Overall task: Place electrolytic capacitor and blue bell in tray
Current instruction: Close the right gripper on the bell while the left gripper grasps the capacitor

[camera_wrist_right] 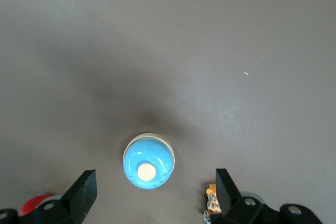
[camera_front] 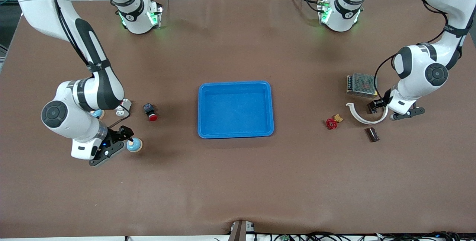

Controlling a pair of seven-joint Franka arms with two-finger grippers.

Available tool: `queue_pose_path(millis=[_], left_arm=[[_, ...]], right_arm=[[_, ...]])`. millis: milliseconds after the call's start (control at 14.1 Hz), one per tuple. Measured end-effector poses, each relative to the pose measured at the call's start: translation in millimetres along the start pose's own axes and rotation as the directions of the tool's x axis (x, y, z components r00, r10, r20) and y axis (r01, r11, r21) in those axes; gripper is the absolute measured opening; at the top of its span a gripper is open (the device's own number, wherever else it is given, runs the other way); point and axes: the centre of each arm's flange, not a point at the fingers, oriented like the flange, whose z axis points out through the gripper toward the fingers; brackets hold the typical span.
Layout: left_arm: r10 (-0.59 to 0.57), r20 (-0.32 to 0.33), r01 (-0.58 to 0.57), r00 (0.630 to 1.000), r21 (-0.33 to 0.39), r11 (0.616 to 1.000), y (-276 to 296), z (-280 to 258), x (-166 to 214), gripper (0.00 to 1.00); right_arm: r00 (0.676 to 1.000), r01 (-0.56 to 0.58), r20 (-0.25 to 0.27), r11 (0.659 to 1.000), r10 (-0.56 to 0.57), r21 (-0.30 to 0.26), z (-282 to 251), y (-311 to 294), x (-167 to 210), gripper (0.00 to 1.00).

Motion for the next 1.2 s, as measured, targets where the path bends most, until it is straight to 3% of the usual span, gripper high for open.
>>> queue_pose_path(millis=[1204], left_arm=[[-0.047,0.028,0.047,0.999,-0.015,0.999,23.5,22.2,3.3,0.57]], right_arm=[[0.998,0.068,0.008,0.998,-0.068,0.01,72.9,1.1,-11.8,1.0]])
